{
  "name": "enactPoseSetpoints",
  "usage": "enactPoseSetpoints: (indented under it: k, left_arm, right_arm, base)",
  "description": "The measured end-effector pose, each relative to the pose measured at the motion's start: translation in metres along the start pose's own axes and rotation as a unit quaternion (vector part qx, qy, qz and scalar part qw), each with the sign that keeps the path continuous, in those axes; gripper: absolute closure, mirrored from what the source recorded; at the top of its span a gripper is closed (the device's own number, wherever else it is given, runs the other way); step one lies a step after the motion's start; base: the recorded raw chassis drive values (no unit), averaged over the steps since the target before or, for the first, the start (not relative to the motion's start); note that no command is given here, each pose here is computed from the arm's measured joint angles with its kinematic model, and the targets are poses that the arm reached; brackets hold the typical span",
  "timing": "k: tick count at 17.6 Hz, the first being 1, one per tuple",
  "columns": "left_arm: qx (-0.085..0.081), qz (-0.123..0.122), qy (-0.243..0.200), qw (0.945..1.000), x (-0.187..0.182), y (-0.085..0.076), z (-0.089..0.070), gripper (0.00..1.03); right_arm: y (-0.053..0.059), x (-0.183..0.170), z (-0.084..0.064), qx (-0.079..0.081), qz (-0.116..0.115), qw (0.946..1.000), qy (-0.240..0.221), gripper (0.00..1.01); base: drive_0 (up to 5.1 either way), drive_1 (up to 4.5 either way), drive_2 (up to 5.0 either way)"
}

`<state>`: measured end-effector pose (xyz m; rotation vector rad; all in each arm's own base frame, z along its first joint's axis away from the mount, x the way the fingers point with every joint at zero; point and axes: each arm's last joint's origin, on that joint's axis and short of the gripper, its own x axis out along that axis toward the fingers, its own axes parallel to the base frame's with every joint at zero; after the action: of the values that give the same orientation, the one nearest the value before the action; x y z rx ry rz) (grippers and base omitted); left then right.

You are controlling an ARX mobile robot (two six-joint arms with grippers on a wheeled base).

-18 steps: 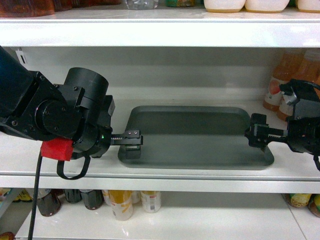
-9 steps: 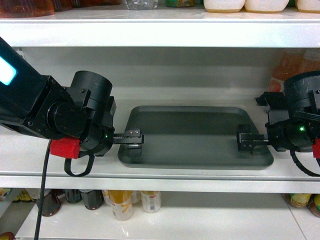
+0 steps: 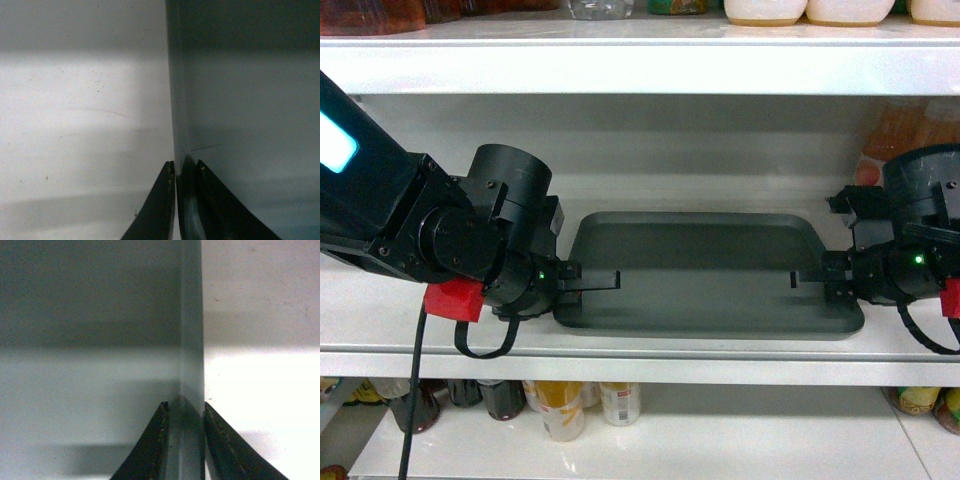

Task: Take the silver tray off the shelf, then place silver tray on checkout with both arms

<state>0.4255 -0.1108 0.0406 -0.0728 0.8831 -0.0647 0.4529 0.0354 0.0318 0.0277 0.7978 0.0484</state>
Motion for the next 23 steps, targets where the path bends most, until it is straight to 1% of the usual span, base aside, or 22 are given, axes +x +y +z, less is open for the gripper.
enactPoseSetpoints:
  k: [1, 2, 3, 4, 6, 8, 9, 10, 11, 12, 13, 14, 15, 16, 17, 18, 19, 20, 23]
  left_arm:
    - [-0.011, -0.001, -0.002, 0.9999, -0.002, 0.001, -0.002, 0.98]
    - [-0.028, -0.005, -0.007, 0.9996, -0.005, 0.003, -0.005, 1.0]
    - [-0.038, -0.004, -0.013, 0.9992, -0.009, 0.004, -0.01, 1.0]
    - [-0.044, 0.003, -0.02, 0.9988, -0.014, 0.006, -0.016, 1.0]
    - [-0.044, 0.015, -0.031, 0.9984, -0.026, 0.009, -0.026, 1.0]
    - [-0.04, 0.02, -0.039, 0.9982, -0.041, 0.01, -0.035, 1.0]
    - [-0.036, 0.018, -0.048, 0.998, -0.053, 0.011, -0.037, 1.0]
    - [-0.033, 0.014, -0.066, 0.9972, -0.069, 0.01, -0.036, 1.0]
    - [-0.023, 0.009, -0.092, 0.9955, -0.086, 0.007, -0.033, 1.0]
    - [-0.019, 0.009, -0.108, 0.994, -0.097, 0.005, -0.031, 1.0]
    - [-0.012, 0.007, -0.125, 0.992, -0.112, 0.001, -0.03, 1.0]
    - [-0.01, 0.004, -0.136, 0.9907, -0.123, -0.001, -0.031, 1.0]
    - [-0.006, -0.001, -0.151, 0.9885, -0.14, -0.004, -0.035, 1.0]
    - [-0.006, -0.003, -0.16, 0.9871, -0.156, -0.006, -0.044, 1.0]
    - [-0.007, -0.004, -0.168, 0.9858, -0.17, -0.006, -0.053, 1.0]
    - [-0.011, -0.002, -0.174, 0.9847, -0.178, -0.004, -0.062, 1.0]
    - [-0.011, 0.0, -0.174, 0.9848, -0.18, -0.002, -0.064, 1.0]
    - [-0.01, 0.001, -0.171, 0.9852, -0.18, -0.002, -0.064, 1.0]
    - [-0.01, 0.002, -0.169, 0.9855, -0.179, -0.002, -0.065, 1.0]
  right_arm:
    - [-0.001, 0.0, -0.002, 0.001, -0.002, 1.0, -0.006, 0.93]
    - [-0.003, -0.001, -0.004, 0.01, -0.002, 0.9998, -0.016, 0.98]
    - [0.0, -0.003, -0.008, 0.011, -0.001, 0.9998, -0.015, 0.98]
    - [0.0, -0.01, -0.011, 0.018, 0.005, 0.9998, -0.009, 0.98]
    - [0.002, -0.022, -0.022, 0.019, 0.009, 0.9997, -0.014, 0.98]
    - [0.002, -0.039, -0.032, 0.026, 0.013, 0.9995, -0.015, 0.98]
    - [0.002, -0.05, -0.036, 0.035, 0.02, 0.999, -0.017, 0.98]
    - [0.002, -0.075, -0.04, 0.043, 0.027, 0.9982, -0.032, 0.98]
    - [0.001, -0.097, -0.038, 0.05, 0.032, 0.9967, -0.055, 0.98]
    - [0.001, -0.112, -0.036, 0.055, 0.037, 0.9954, -0.07, 0.98]
    - [0.001, -0.13, -0.036, 0.056, 0.041, 0.9936, -0.089, 0.98]
    - [-0.001, -0.143, -0.038, 0.058, 0.042, 0.9925, -0.099, 0.98]
    - [-0.001, -0.161, -0.044, 0.058, 0.047, 0.9915, -0.107, 0.98]
    - [-0.001, -0.179, -0.052, 0.057, 0.05, 0.9906, -0.114, 0.98]
    - [-0.001, -0.199, -0.06, 0.056, 0.057, 0.9882, -0.131, 0.98]
    - [0.002, -0.213, -0.067, 0.049, 0.062, 0.9843, -0.158, 0.98]
    - [0.003, -0.216, -0.072, 0.047, 0.064, 0.9846, -0.156, 0.98]
    - [0.003, -0.214, -0.074, 0.047, 0.063, 0.9857, -0.149, 0.98]
    - [0.003, -0.213, -0.074, 0.047, 0.063, 0.9861, -0.147, 0.98]
  base:
    - [0.0, 0.0, 0.0]
    - [0.0, 0.0, 0.0]
    - [0.0, 0.0, 0.0]
    - [0.0, 0.0, 0.0]
    - [0.0, 0.0, 0.0]
    - [0.0, 0.0, 0.0]
    - [0.0, 0.0, 0.0]
    - [0.0, 0.0, 0.0]
    - [0.0, 0.0, 0.0]
    - [0.0, 0.0, 0.0]
    - [0.0, 0.0, 0.0]
    - [0.0, 0.0, 0.0]
    - [0.0, 0.0, 0.0]
    - [0.0, 0.0, 0.0]
    - [0.0, 0.0, 0.0]
    - [0.0, 0.0, 0.0]
    - [0.0, 0.0, 0.0]
    - [0.0, 0.0, 0.0]
    - [0.0, 0.0, 0.0]
